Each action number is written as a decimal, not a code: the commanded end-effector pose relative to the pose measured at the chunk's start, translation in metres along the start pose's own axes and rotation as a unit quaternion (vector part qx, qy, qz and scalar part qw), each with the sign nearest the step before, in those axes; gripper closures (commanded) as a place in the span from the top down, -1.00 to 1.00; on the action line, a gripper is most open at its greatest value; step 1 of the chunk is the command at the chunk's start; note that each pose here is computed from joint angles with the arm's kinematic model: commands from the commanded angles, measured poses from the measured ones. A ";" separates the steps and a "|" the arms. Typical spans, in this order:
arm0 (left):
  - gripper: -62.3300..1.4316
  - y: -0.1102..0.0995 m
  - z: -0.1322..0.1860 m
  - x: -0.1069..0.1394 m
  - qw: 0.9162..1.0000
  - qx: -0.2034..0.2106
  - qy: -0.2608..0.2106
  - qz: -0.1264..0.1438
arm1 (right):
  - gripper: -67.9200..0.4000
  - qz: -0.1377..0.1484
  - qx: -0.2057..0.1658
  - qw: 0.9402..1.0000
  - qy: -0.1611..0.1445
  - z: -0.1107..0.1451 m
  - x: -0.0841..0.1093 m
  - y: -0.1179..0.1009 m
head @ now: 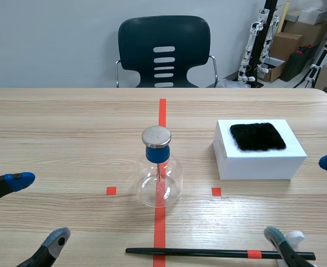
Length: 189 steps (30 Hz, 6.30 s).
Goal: Do the electroscope experiment. pick up the black charging rod
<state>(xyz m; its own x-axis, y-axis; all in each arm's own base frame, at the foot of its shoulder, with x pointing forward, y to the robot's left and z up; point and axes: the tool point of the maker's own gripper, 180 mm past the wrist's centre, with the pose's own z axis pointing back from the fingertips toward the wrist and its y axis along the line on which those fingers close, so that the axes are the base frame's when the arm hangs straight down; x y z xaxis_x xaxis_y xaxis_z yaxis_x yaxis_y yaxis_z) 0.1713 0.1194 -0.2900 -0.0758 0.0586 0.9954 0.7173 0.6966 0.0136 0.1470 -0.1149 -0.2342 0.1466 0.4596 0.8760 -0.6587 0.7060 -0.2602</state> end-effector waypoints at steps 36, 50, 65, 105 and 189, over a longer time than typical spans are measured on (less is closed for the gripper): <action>1.00 0.015 -0.003 -0.043 0.999 0.024 -0.046 0.005 | 0.83 0.243 0.225 0.893 0.305 -0.051 -0.092 0.013; 1.00 0.002 0.006 -0.038 0.997 -0.013 -0.072 -0.030 | 0.73 0.212 0.250 0.860 0.391 -0.074 -0.133 0.017; 1.00 0.008 -0.002 -0.039 0.996 -0.007 -0.077 -0.039 | 0.73 0.179 0.270 0.870 0.372 -0.088 -0.142 0.030; 1.00 0.015 -0.002 -0.038 0.997 0.013 -0.080 -0.004 | -0.11 0.167 0.274 0.878 0.355 -0.094 -0.148 0.036; 1.00 0.015 -0.001 -0.037 0.996 0.013 -0.084 -0.004 | -0.95 0.367 0.112 0.898 0.216 -0.044 -0.068 -0.045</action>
<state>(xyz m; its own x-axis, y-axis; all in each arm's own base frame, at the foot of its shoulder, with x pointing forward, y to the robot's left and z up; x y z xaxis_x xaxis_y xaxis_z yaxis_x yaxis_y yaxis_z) 0.1858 0.1266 -0.3309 -0.1803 0.1528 0.9717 0.7028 0.7111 0.0186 0.1912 -0.1606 -0.3112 -0.1349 0.9628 0.2342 -0.8469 0.0107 -0.5317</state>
